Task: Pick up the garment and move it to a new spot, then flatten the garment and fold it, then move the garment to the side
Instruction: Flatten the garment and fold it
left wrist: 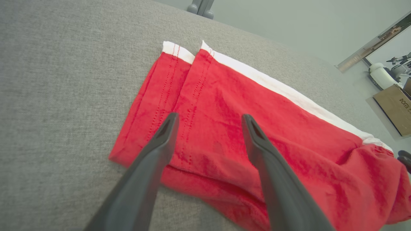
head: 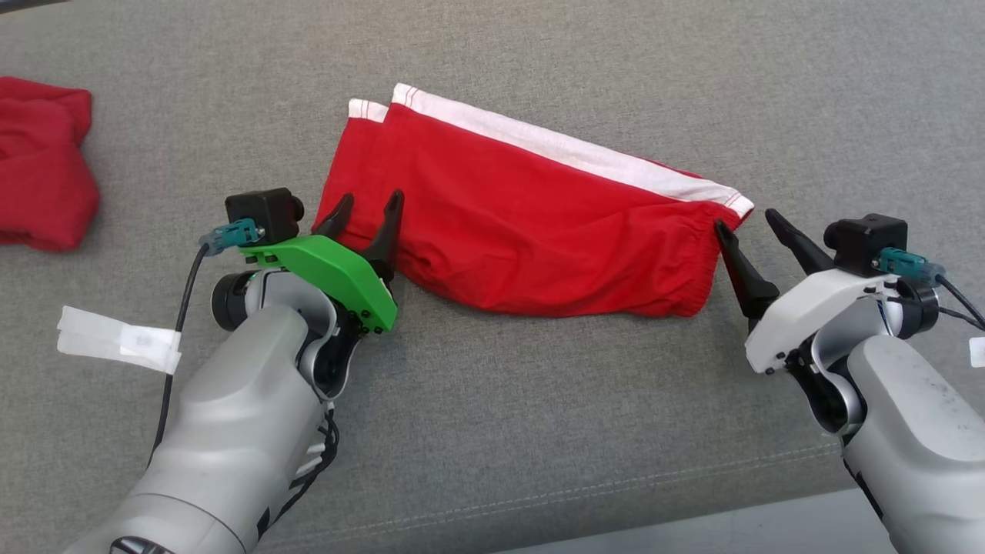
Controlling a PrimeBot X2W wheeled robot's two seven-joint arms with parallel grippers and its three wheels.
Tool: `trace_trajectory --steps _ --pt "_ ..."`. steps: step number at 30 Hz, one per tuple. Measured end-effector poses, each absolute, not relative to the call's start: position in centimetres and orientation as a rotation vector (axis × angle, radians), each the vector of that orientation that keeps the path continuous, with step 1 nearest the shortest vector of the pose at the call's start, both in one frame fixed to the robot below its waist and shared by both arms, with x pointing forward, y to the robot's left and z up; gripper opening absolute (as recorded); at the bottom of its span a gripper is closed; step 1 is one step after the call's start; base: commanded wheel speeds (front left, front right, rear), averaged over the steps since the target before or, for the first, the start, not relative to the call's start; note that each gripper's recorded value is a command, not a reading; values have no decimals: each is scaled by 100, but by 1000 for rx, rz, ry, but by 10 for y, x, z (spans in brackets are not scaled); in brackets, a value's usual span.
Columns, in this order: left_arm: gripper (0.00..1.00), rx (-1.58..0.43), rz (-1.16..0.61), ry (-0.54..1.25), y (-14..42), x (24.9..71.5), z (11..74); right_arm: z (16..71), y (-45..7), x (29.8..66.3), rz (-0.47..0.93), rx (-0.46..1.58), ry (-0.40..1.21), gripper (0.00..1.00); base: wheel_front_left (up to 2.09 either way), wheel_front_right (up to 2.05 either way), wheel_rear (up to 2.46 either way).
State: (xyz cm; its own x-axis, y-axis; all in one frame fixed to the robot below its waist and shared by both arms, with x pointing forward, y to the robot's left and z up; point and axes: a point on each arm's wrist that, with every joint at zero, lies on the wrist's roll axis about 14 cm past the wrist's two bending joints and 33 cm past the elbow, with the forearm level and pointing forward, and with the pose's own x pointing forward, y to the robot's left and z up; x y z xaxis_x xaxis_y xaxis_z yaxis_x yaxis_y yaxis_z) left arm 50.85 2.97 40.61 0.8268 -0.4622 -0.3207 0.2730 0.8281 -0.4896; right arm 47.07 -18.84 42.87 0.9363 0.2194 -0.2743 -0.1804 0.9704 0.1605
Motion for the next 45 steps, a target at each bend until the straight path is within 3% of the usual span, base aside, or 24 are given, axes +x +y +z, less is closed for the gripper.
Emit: trace_trajectory --steps 16,24,36,37,39,40,45 --pt "100 -429 -401 480 23 508 396 452 -213 442 143 118 253 100 0 0 0" --pt "100 -393 -299 459 42 528 394 462 -216 434 115 118 234 100 0 0 0" --pt "100 -327 -263 566 47 519 366 467 -220 430 92 120 224 100 0 0 0" --pt "95 -323 -270 572 46 517 366 467 -220 429 92 120 223 100 0 0 0" --pt "44 -308 -293 580 41 514 365 467 -218 429 95 121 224 100 0 0 0" --pt "3 -305 -301 582 39 512 366 467 -217 429 97 123 223 100 0 0 0" --pt "0 -298 -312 558 37 506 369 470 -211 430 112 129 210 100 0 0 0"
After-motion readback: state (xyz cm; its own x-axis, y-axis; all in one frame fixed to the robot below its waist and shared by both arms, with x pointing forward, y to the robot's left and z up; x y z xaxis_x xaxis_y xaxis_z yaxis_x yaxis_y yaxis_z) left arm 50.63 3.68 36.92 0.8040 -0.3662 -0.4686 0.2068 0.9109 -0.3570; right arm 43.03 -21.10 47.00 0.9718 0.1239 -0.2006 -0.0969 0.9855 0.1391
